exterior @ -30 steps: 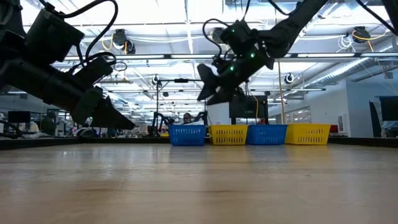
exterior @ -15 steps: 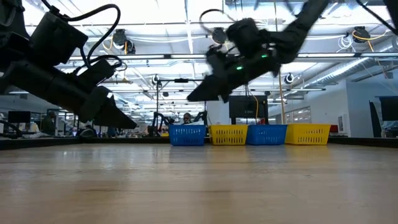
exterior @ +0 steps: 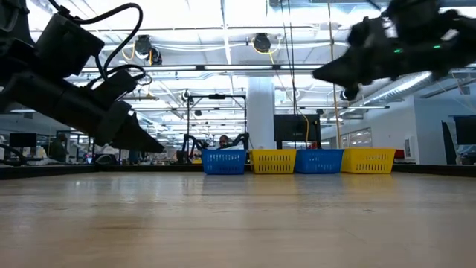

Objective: Pick & Place Travel size toiletries
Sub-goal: Return to Home Position

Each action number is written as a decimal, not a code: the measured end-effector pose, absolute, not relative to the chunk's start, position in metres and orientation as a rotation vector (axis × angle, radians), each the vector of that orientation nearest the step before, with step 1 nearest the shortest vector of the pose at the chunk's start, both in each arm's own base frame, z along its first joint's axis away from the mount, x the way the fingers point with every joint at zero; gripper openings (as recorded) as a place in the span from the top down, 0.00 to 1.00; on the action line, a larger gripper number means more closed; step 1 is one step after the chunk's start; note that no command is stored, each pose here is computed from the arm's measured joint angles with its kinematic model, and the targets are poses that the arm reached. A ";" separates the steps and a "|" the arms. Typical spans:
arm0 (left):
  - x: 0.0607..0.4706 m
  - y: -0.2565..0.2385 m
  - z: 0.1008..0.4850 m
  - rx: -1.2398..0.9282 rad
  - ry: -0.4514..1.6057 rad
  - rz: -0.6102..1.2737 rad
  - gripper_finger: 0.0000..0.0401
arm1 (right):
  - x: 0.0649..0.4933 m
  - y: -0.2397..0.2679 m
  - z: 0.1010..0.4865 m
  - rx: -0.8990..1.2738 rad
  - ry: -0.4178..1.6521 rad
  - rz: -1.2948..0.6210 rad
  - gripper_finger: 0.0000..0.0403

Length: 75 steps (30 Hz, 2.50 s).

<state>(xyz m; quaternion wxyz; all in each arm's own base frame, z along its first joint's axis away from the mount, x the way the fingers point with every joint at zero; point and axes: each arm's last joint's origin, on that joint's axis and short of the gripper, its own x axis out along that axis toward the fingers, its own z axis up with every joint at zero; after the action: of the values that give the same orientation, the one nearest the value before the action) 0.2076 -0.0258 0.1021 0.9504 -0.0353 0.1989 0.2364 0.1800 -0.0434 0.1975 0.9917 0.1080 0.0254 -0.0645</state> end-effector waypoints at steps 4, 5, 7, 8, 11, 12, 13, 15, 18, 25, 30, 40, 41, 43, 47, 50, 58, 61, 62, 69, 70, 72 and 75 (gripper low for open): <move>0.208 -0.023 0.102 -0.076 0.400 0.496 0.55 | 0.151 -0.036 0.194 0.231 0.024 -0.125 1.00; 0.209 -0.022 0.103 -0.080 0.393 0.498 0.55 | 0.146 -0.034 0.193 0.230 0.017 -0.124 1.00; 0.210 -0.021 0.105 -0.091 0.374 0.504 0.55 | 0.138 -0.032 0.191 0.231 0.007 -0.120 1.00; 0.210 -0.020 0.105 -0.095 0.365 0.505 0.55 | 0.135 -0.030 0.188 0.230 0.005 -0.114 1.00; 0.211 -0.019 0.107 -0.110 0.347 0.511 0.55 | 0.127 -0.024 0.178 0.217 -0.004 -0.080 1.00; 0.211 -0.019 0.108 -0.117 0.337 0.512 0.55 | 0.125 -0.022 0.176 0.216 -0.010 -0.069 1.00; 0.212 -0.018 0.109 -0.129 0.323 0.510 0.55 | 0.123 -0.020 0.173 0.215 -0.013 -0.058 1.00; 0.214 -0.018 0.112 -0.151 0.285 0.506 0.55 | 0.121 -0.018 0.176 0.208 -0.052 -0.035 1.00; 0.217 -0.017 0.120 -0.169 0.228 0.454 0.55 | 0.118 -0.014 0.179 0.202 -0.089 -0.005 1.00; 0.215 -0.006 0.147 -0.177 0.114 0.362 0.55 | 0.114 -0.004 0.173 0.166 -0.020 0.091 1.00; 0.208 0.000 0.162 -0.148 0.090 0.368 0.55 | 0.110 0.002 0.172 0.130 -0.009 0.115 1.00; 0.187 0.009 0.185 -0.149 0.078 0.413 0.55 | 0.103 0.008 0.174 0.088 -0.053 0.036 1.00; 0.184 0.010 0.187 -0.152 0.077 0.418 0.55 | 0.103 0.009 0.173 0.108 -0.038 0.045 1.00; 0.179 0.012 0.191 -0.157 0.078 0.427 0.55 | 0.102 0.010 0.169 0.147 0.002 0.059 1.00; 0.169 0.014 0.195 -0.155 0.091 0.442 0.55 | 0.101 0.013 0.166 0.180 0.037 0.086 1.00; 0.163 0.015 0.197 -0.159 0.101 0.449 0.55 | 0.101 0.014 0.164 0.202 0.060 0.097 1.00; 0.142 0.010 0.205 -0.092 0.120 0.293 0.64 | 0.102 0.014 0.162 0.266 0.079 0.089 1.00; 0.129 0.009 0.207 -0.028 0.139 0.261 0.78 | 0.102 0.014 0.162 0.264 0.079 0.088 0.99; 0.124 0.009 0.208 -0.014 0.134 0.252 0.83 | 0.102 0.014 0.162 0.263 0.079 0.088 0.99; 0.099 0.008 0.210 0.006 0.084 0.229 0.96 | 0.102 0.014 0.162 0.262 0.079 0.087 1.00; 0.097 0.007 0.208 0.004 0.069 0.220 0.96 | 0.102 0.014 0.162 0.262 0.079 0.087 1.00; 0.095 0.007 0.200 -0.004 0.054 0.196 0.99 | 0.102 0.014 0.162 0.262 0.079 0.087 1.00; 0.094 0.007 0.184 -0.040 0.044 0.190 0.99 | 0.102 0.014 0.162 0.262 0.079 0.087 1.00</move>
<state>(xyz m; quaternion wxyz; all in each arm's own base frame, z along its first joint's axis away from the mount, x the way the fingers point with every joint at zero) 0.0941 0.0065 0.1842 0.9950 -0.0197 0.0218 0.0949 0.1024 0.0136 0.1622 0.9897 0.1305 0.0395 0.0431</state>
